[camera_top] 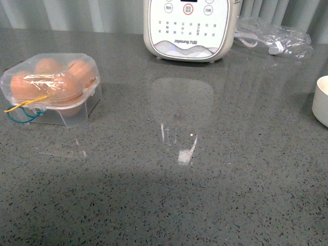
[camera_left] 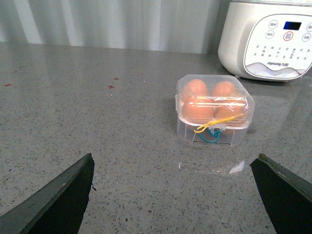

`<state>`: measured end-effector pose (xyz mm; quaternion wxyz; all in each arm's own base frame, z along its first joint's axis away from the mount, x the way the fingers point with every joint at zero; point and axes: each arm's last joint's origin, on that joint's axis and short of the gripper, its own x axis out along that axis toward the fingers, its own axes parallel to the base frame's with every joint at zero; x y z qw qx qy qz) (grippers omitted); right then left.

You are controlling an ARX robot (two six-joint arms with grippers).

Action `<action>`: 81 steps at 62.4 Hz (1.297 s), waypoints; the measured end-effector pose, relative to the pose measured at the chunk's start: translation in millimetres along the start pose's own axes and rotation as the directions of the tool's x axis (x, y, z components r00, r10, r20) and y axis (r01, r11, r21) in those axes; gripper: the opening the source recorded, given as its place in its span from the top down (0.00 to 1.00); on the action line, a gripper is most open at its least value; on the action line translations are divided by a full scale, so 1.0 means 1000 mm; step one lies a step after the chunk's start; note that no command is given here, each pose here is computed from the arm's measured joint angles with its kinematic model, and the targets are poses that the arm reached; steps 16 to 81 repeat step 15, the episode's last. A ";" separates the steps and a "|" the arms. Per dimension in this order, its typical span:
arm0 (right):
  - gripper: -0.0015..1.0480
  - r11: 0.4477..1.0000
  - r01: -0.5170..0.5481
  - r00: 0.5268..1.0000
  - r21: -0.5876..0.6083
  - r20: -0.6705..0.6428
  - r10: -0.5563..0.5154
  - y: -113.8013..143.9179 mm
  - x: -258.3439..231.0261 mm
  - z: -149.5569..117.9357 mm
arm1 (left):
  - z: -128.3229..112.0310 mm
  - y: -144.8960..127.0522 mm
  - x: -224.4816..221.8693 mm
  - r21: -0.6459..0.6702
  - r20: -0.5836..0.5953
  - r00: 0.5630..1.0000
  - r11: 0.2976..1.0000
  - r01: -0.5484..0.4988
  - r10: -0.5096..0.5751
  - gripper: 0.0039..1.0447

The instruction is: Put egg into box

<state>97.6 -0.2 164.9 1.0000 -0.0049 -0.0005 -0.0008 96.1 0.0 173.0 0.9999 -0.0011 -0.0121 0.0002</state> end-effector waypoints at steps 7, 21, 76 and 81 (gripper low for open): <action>0.07 1.000 0.000 1.000 0.000 0.000 0.000 0.000 0.000 0.000 | 0.000 0.000 0.000 0.000 0.000 1.000 1.000 0.000 0.000 0.06; 0.07 1.000 0.000 1.000 0.000 0.000 0.000 0.000 0.000 0.000 | 0.000 0.000 0.000 0.000 0.000 1.000 1.000 0.000 0.000 0.06; 0.07 1.000 0.000 1.000 0.000 0.000 0.000 0.000 0.000 0.000 | 0.000 0.000 0.000 0.000 0.000 1.000 1.000 0.000 0.000 0.06; 0.07 1.000 0.000 1.000 0.000 0.000 0.000 0.000 0.000 0.000 | 0.000 0.000 0.000 0.000 0.000 1.000 1.000 0.000 0.000 0.06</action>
